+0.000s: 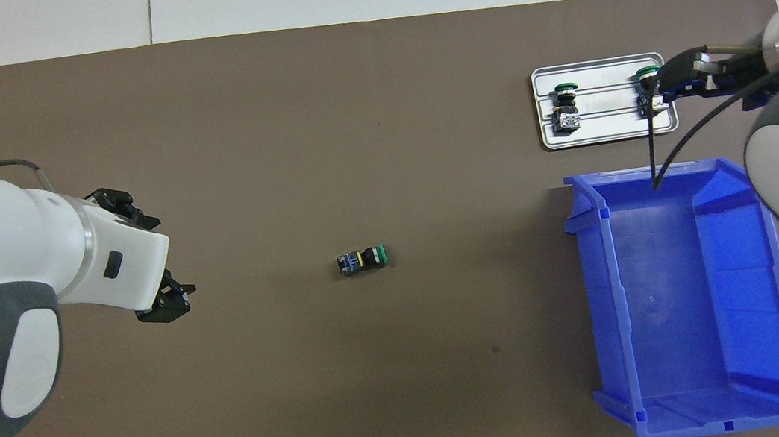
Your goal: Place and press button with both arms
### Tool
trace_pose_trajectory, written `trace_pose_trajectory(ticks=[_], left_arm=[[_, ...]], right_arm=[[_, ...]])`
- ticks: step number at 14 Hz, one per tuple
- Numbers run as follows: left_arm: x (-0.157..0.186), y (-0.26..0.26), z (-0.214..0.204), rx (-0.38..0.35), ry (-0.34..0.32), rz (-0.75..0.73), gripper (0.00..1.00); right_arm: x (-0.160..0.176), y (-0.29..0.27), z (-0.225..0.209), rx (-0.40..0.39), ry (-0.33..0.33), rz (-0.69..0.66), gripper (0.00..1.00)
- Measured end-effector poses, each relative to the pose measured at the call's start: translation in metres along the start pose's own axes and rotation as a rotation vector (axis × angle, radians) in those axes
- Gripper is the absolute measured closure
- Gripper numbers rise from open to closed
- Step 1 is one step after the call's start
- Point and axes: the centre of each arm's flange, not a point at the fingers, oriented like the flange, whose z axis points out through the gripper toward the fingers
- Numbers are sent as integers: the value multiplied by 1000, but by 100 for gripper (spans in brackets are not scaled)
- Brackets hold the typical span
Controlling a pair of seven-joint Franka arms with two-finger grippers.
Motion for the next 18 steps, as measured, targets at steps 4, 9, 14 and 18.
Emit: trace_pose_trajectory(ticks=[4, 9, 14, 18], left_arm=[[40, 18, 51, -4, 3, 87, 0], [77, 32, 89, 11, 43, 93, 1], [113, 57, 118, 7, 66, 45, 3], [137, 72, 139, 1, 70, 24, 4]], right_arm=[[-21, 28, -54, 22, -27, 8, 0], [-27, 35, -43, 21, -85, 36, 0], [-30, 26, -40, 22, -94, 21, 0], [-33, 12, -41, 24, -99, -4, 0]])
